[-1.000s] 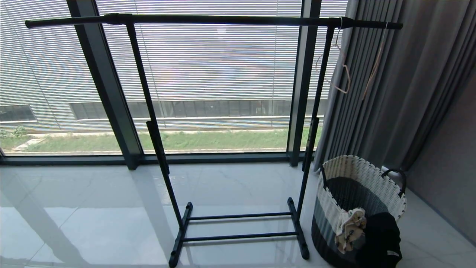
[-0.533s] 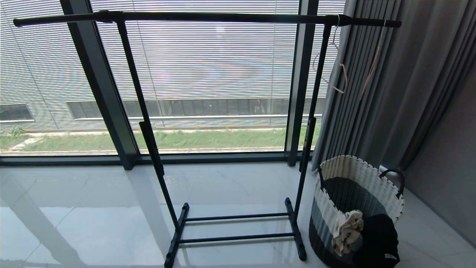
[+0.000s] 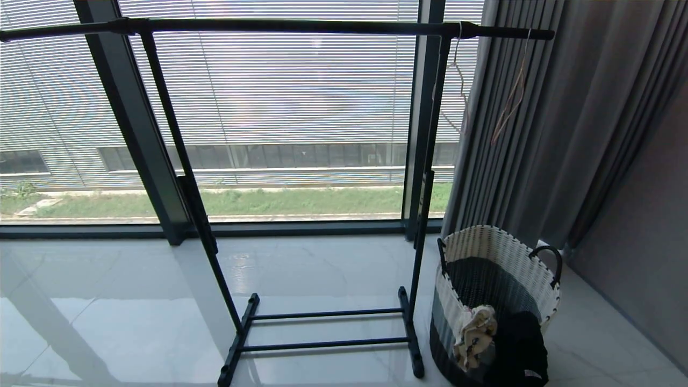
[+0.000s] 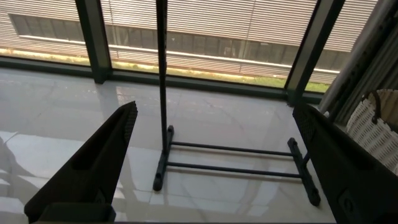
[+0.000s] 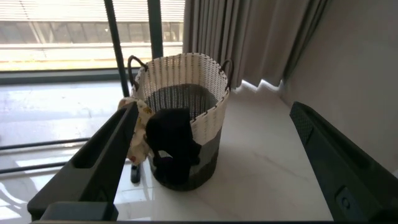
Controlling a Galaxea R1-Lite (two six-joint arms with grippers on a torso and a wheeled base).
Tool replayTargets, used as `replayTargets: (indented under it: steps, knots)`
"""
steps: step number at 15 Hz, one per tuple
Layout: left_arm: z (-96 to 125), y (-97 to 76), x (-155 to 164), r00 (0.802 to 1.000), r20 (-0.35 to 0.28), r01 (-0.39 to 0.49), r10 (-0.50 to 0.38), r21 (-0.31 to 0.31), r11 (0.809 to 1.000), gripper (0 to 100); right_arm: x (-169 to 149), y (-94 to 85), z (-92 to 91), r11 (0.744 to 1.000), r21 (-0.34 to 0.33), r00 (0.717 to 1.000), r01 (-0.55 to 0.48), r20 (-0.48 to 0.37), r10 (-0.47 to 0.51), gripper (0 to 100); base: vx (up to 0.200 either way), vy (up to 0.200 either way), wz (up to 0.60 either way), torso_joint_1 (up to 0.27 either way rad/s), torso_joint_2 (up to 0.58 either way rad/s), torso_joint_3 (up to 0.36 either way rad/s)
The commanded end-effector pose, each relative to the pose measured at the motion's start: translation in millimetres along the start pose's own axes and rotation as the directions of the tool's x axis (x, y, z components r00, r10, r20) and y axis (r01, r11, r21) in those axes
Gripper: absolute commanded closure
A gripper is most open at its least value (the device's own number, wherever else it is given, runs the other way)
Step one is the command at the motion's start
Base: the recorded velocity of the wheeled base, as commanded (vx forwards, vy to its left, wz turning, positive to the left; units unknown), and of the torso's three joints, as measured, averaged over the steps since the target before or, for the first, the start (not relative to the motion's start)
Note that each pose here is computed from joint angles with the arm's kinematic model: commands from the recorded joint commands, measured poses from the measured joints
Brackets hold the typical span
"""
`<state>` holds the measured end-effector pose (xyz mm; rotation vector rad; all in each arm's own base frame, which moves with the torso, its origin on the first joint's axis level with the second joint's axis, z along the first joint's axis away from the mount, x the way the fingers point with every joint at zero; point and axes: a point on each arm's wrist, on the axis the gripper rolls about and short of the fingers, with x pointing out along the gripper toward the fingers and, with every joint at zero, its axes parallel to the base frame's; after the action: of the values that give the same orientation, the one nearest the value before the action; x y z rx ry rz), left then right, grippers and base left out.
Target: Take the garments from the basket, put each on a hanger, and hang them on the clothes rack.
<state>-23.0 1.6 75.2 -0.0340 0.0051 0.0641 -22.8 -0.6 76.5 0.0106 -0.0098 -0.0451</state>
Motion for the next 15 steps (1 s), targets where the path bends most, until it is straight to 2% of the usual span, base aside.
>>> replayTargets:
  steps: [1,4,7,15]
  knots:
    - [0.4,0.0,0.0,1.0,0.0,0.0,0.0,0.001,1.0,0,0.1,0.0,0.0,1.0,-0.001,1.0,-0.002,-0.002,0.002,0,0.2,0.0,0.0,0.002,0.0,0.007]
    - [0.0,0.0,0.1,1.0,-0.001,0.0,0.0,-0.001,1.0,0,0.0,0.0,0.0,1.0,-0.001,1.0,-0.002,0.0,0.002,0,0.2,0.0,0.0,-0.001,0.01,0.005]
    - [0.2,0.0,0.0,1.0,-0.001,0.0,0.0,-0.001,1.0,0,2.6,-0.2,0.7,1.0,-0.002,0.999,-0.017,-0.034,0.017,0,0.2,0.0,0.0,0.004,0.0,0.007]
    - [0.2,0.0,0.0,1.0,-0.001,-0.004,0.004,-0.015,1.0,0,0.1,-0.2,-0.2,1.0,-0.003,1.0,-0.01,-0.004,0.01,0,0.0,0.0,0.0,0.0,0.0,0.0]
